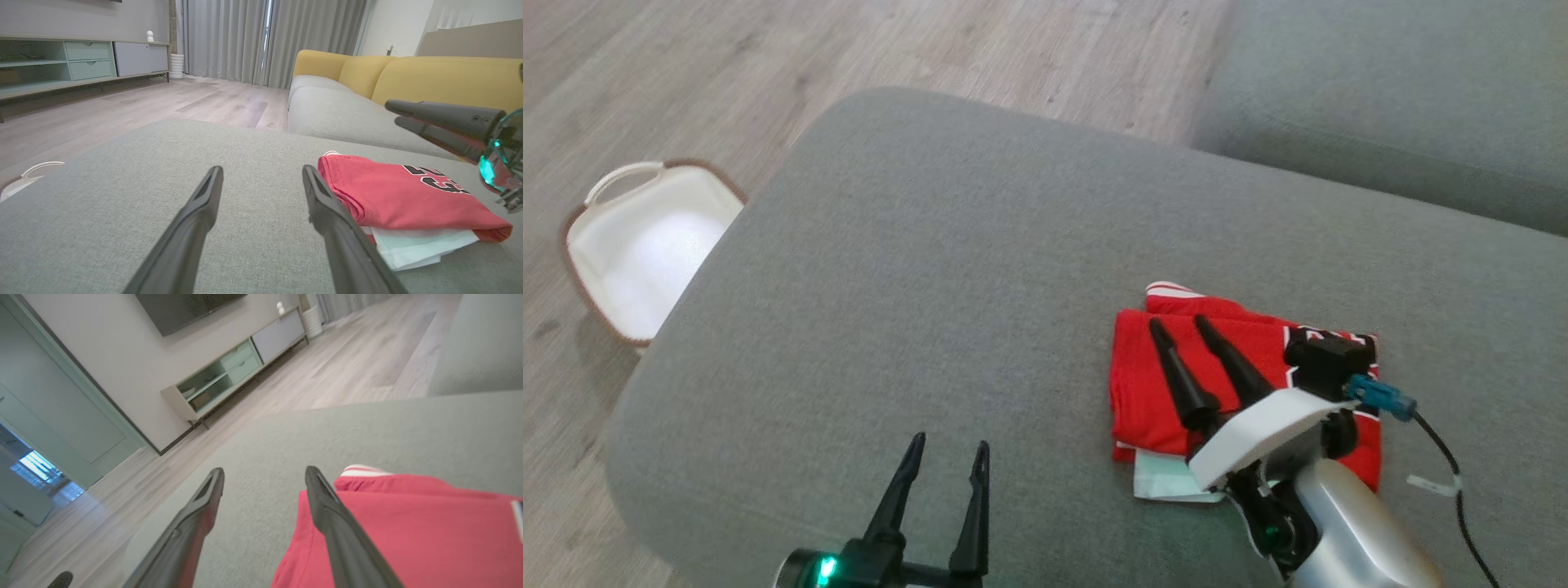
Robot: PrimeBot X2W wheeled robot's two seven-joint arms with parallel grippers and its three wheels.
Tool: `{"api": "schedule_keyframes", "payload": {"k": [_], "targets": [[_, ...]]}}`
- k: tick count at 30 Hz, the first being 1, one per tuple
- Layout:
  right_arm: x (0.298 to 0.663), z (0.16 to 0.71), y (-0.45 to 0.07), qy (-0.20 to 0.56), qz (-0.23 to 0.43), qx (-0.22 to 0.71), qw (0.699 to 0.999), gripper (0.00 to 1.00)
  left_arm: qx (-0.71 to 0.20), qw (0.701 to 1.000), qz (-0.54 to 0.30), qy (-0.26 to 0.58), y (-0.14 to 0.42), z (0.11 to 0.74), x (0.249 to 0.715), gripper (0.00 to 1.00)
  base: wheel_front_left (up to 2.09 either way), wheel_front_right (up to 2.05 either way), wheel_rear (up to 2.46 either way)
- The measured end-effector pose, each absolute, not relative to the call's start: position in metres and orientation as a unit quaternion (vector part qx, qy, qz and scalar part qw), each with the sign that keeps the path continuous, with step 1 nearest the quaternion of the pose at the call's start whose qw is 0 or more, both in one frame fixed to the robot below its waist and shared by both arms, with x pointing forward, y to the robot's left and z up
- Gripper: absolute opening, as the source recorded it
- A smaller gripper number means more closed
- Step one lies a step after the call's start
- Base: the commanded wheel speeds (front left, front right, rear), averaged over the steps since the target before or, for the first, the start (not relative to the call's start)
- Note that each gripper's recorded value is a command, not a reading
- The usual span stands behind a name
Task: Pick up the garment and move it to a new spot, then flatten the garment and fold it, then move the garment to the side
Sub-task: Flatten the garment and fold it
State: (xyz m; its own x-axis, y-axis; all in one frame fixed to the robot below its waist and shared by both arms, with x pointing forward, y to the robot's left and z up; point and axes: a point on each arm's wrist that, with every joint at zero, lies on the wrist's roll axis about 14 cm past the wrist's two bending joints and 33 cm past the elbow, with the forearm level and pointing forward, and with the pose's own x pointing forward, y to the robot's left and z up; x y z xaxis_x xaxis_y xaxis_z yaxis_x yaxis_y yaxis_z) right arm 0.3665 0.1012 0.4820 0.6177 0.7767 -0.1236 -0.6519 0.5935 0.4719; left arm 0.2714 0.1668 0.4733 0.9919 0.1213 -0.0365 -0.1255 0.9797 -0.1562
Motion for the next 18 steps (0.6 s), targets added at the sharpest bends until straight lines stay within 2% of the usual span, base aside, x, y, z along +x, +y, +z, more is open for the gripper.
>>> {"api": "schedule_keyframes", "payload": {"k": [5, 10, 18], "targets": [[0.388, 0.503, 0.064, 0.075, 0.352, 0.183, 0.915, 1.00, -0.083, 0.995, 0.060, 0.011, 0.165, 0.473, 0.268, 1.00, 0.00, 0.00, 0.00], [0.401, 0.510, 0.000, 0.022, 0.271, 0.166, 0.948, 1.00, -0.086, 0.995, 0.057, 0.003, 0.164, 0.478, 0.273, 1.00, 0.00, 0.00, 0.00], [0.368, 0.488, -0.105, 0.012, 0.164, 0.089, 0.982, 1.00, -0.082, 0.995, 0.049, -0.027, 0.159, 0.497, 0.283, 1.00, 0.00, 0.00, 0.00]]}}
